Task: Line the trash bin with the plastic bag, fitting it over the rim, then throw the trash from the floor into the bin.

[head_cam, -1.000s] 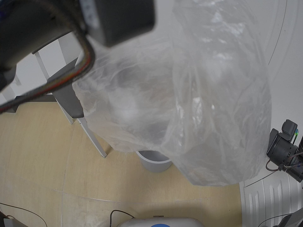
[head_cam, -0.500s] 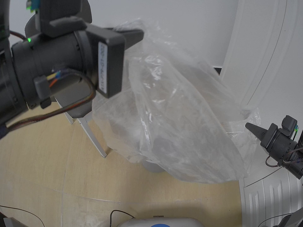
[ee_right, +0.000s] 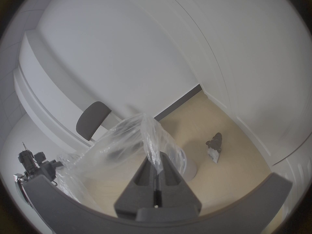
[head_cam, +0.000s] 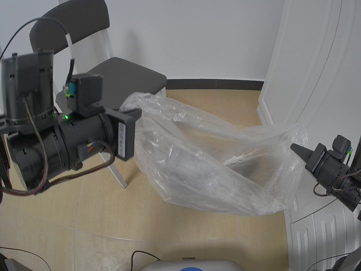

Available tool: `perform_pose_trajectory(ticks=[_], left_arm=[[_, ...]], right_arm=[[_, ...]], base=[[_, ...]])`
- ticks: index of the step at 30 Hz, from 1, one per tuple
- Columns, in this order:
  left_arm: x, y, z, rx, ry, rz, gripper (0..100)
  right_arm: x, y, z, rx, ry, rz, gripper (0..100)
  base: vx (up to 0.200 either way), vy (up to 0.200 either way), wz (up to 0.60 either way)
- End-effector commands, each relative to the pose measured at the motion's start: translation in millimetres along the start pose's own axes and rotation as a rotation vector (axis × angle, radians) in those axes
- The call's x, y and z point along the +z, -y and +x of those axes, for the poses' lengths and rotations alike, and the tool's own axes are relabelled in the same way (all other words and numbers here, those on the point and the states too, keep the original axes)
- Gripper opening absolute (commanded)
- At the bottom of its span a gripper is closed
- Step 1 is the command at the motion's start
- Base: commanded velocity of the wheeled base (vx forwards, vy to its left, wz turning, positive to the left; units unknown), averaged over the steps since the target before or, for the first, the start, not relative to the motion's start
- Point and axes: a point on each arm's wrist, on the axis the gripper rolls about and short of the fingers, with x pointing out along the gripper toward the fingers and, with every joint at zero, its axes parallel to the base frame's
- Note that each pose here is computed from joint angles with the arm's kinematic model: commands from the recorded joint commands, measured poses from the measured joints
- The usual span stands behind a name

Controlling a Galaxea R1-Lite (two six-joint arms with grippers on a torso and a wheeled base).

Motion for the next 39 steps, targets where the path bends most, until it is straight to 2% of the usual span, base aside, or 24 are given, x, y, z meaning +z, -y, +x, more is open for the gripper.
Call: perform_pose_trajectory(ticks=[1,3,7,12,16,22,28,33,35,36,39], left_arm=[[-29.6,-3.8,9.5,0.005,-0.102,-0.021,0],[-42.4,-1.5,12.2,-0.054,-0.131,-0.097,0],[-61.1,1.2,16.0,-0.112,-0.119,-0.153,0],[-86.4,0.0,28.1,-0.097,-0.105,-0.178,0],[-103.6,-4.4,39.1,-0.06,-0.137,-0.185,0],[-103.4,-11.7,39.4,-0.028,-0.115,-0.238,0],[-104.5,-16.8,37.4,-0.009,-0.122,-0.252,0],[-110.0,-15.5,47.3,-0.007,-0.143,-0.259,0],[-111.1,-15.1,49.5,-0.007,-0.148,-0.258,0],[-111.5,-13.9,57.9,-0.007,-0.149,-0.259,0],[-111.3,-11.8,68.9,-0.01,-0.151,-0.259,0]], right_arm=[[-7.7,-1.9,3.4,0.002,-0.033,-0.008,0],[-11.9,0.1,8.3,-0.019,-0.047,-0.011,0],[-15.0,2.0,10.9,-0.032,-0.06,-0.015,0],[-15.0,0.9,9.8,-0.027,-0.059,-0.015,0],[-19.0,-2.9,8.8,-0.019,-0.068,-0.02,0],[-26.8,-11.0,7.8,-0.024,-0.069,-0.036,0],[-27.9,-15.0,16.1,-0.026,-0.07,-0.065,0],[-30.2,-20.4,25.4,-0.005,-0.087,-0.167,0],[-29.7,-21.5,27.0,-0.003,-0.085,-0.174,0],[-30.0,-24.8,35.3,0.0,-0.086,-0.219,0],[-35.4,-28.4,43.9,0.017,-0.111,-0.27,0]], base=[[0.0,0.0,0.0],[0.0,0.0,0.0],[0.0,0.0,0.0],[0.0,0.0,0.0],[0.0,0.0,0.0],[0.0,0.0,0.0],[0.0,0.0,0.0],[0.0,0.0,0.0],[0.0,0.0,0.0],[0.0,0.0,0.0],[0.0,0.0,0.0]])
